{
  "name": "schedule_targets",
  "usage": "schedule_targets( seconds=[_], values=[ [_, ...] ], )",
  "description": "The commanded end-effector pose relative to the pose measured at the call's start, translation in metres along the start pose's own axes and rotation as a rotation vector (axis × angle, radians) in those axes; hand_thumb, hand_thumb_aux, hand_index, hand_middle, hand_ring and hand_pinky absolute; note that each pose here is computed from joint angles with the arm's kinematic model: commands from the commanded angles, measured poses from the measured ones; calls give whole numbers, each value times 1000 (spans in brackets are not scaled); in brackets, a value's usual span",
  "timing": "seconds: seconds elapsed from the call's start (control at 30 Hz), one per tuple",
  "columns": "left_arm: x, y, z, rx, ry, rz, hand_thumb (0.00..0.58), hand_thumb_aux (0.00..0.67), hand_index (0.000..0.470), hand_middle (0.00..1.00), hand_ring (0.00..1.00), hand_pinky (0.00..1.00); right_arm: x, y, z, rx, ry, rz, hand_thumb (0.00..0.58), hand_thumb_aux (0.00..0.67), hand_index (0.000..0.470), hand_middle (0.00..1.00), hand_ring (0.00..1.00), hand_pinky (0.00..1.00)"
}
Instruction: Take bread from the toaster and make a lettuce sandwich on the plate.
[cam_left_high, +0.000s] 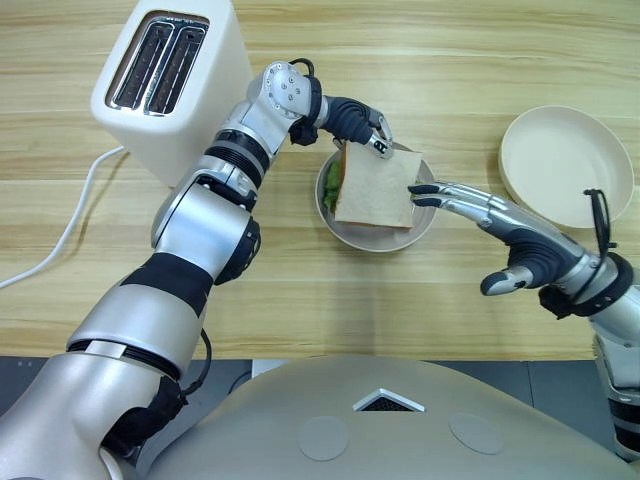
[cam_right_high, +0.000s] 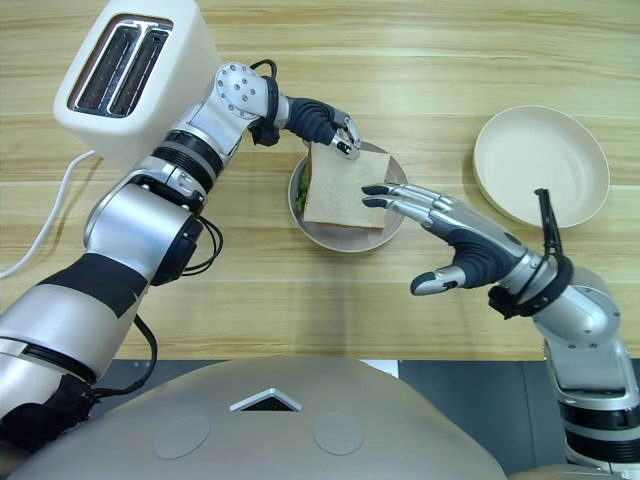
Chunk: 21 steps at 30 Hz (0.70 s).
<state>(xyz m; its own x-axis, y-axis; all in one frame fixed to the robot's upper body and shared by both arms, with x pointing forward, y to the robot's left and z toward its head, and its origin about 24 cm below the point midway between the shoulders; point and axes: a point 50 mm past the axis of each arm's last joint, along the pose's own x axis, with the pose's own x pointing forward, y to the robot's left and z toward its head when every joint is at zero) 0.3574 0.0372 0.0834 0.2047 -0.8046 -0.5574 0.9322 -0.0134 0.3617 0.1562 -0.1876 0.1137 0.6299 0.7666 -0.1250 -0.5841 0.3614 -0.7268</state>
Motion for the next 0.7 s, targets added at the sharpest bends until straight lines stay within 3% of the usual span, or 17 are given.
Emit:
schedule_targets(
  seconds=[0.03, 0.3, 0.53, 0.57, 0.6, 0.7],
  values=[
    [4, -5, -4, -10, 12, -7, 580, 670, 470, 1000, 1000, 1000, 17, 14, -11, -12, 22, 52, 0, 0, 0, 0, 0, 0],
    [5, -7, -6, -18, 15, -13, 580, 670, 470, 1000, 1000, 1000, 49, 17, -52, -217, 148, -1, 0, 0, 0, 0, 0, 0],
    [3, -11, -12, 57, 55, -29, 580, 670, 470, 1000, 1000, 1000, 52, 36, -91, -258, 262, 80, 0, 0, 0, 0, 0, 0],
    [0, -7, -9, 122, 68, -8, 474, 384, 269, 0, 0, 0, 52, 41, -94, -239, 269, 104, 0, 0, 0, 0, 0, 0],
    [-5, -1, -5, 215, 94, 22, 0, 0, 0, 0, 0, 0, 52, 46, -98, -219, 277, 134, 0, 0, 0, 0, 0, 0],
    [-37, 29, 30, 572, 98, 200, 0, 0, 0, 0, 0, 0, 53, 62, -105, -171, 288, 217, 0, 0, 0, 0, 0, 0]
  ],
)
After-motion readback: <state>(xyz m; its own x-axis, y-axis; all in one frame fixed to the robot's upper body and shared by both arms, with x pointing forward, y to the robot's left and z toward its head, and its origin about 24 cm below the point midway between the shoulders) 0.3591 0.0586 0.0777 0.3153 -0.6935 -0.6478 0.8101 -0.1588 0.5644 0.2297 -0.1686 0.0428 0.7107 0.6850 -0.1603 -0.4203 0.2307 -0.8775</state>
